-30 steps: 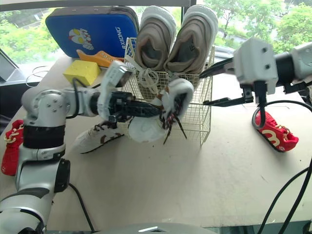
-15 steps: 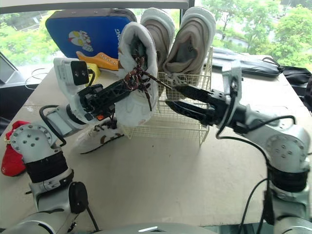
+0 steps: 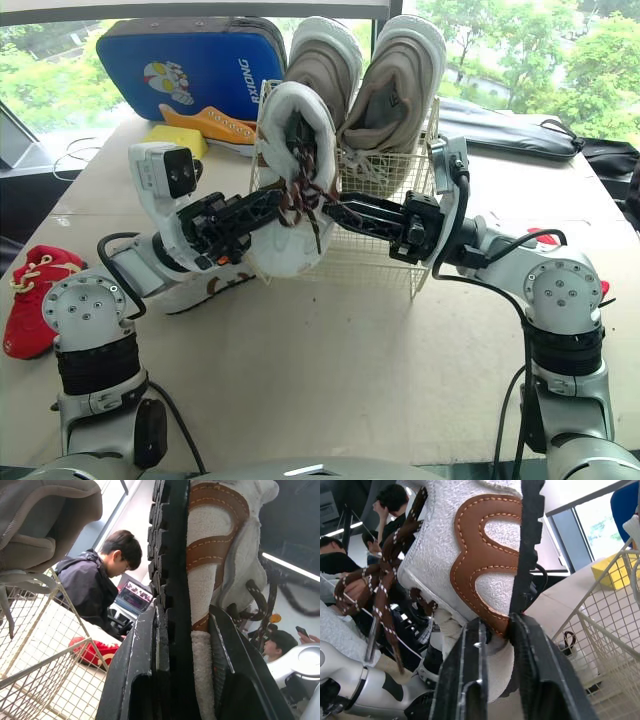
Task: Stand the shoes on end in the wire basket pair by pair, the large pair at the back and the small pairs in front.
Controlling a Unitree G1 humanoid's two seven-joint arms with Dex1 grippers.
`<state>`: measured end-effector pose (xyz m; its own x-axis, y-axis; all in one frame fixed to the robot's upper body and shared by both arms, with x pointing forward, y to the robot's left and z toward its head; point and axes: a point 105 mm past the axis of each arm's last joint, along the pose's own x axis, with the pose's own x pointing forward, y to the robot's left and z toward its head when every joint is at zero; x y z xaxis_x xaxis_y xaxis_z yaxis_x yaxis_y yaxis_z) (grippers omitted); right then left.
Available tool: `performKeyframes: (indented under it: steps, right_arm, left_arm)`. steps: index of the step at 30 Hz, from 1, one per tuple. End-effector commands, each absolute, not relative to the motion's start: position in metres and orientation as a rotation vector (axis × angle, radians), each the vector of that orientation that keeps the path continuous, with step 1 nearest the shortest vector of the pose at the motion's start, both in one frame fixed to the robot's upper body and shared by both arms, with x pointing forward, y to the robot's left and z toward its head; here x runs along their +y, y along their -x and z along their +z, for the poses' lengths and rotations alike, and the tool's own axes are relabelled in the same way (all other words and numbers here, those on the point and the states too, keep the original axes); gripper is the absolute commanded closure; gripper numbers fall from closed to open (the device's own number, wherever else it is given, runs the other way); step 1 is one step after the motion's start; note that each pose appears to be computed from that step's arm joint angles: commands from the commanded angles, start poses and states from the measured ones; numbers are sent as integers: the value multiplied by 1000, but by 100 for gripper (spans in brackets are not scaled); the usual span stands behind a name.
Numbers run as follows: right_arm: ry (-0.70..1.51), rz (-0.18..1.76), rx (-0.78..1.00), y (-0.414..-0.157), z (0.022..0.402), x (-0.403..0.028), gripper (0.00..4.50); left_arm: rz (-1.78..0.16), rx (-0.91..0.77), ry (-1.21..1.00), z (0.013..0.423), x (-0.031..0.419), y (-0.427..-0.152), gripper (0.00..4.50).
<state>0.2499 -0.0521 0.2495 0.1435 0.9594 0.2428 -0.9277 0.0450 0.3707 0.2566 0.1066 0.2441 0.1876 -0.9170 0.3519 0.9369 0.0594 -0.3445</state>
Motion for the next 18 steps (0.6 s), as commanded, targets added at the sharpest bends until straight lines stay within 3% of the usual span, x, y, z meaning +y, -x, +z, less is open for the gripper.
performKeyframes:
  steps: [1, 9, 16, 18]
  right_arm:
    - [-497, 1591, 13, -225, 268, -43, 446]
    - [-490, 1551, -11, -229, 269, -45, 446]
    - [-483, 1497, -45, -234, 275, -56, 450]
    - [-481, 1476, -60, -235, 279, -62, 450]
  left_arm:
    - [-1441, 17, 482, 233, 91, -253, 389]
    - [-1431, -14, 497, 240, 98, -260, 389]
    - [-1304, -17, 432, 248, 108, -273, 76]
    - [-1303, -9, 393, 249, 111, -267, 76]
